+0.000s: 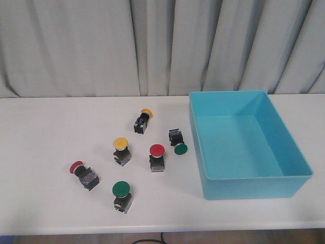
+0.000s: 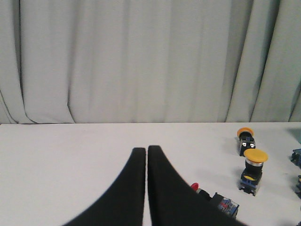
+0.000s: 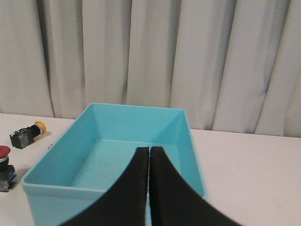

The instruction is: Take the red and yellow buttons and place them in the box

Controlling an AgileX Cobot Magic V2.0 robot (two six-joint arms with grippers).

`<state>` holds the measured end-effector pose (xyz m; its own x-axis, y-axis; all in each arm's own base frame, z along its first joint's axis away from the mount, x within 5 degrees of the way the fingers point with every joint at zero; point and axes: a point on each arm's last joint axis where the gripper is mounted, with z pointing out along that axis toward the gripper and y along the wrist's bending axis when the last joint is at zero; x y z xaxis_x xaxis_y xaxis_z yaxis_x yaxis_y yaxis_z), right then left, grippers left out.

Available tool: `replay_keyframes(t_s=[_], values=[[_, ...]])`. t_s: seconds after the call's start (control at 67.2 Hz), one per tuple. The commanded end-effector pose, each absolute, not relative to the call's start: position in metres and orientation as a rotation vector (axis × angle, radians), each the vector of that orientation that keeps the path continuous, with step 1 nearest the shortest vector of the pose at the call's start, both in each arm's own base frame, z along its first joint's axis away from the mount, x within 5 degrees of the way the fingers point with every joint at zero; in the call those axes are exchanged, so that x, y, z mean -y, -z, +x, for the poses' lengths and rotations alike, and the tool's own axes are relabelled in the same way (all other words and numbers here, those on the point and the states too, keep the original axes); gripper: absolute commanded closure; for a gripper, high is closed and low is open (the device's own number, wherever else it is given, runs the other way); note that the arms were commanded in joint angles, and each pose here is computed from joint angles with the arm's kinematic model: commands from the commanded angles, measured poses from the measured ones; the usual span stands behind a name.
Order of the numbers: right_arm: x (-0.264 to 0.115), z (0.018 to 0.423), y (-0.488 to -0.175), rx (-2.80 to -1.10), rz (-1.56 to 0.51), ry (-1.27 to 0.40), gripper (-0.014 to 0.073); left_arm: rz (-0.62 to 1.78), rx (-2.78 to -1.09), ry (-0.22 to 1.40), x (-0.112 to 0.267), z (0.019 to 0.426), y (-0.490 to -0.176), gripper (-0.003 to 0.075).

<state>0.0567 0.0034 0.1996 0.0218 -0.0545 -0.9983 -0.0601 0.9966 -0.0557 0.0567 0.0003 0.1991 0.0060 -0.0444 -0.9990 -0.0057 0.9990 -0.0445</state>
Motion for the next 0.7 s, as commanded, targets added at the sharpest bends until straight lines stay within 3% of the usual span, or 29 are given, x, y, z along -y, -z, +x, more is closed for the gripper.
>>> replay_keyframes(t_s=[0.0,0.684], values=[[-0.0036,0.056,-0.2043,-1.472,-0.092,0.0,0.0599,-0.045,-1.501,0.049,0.0,0.0565,-0.1973,0.0727],[-0.0036,0.0558,-0.2062,-1.454,-0.092,0.0,0.0599,-0.045,-1.484,0.049,0.0,0.0564,-0.1989,0.0728]])
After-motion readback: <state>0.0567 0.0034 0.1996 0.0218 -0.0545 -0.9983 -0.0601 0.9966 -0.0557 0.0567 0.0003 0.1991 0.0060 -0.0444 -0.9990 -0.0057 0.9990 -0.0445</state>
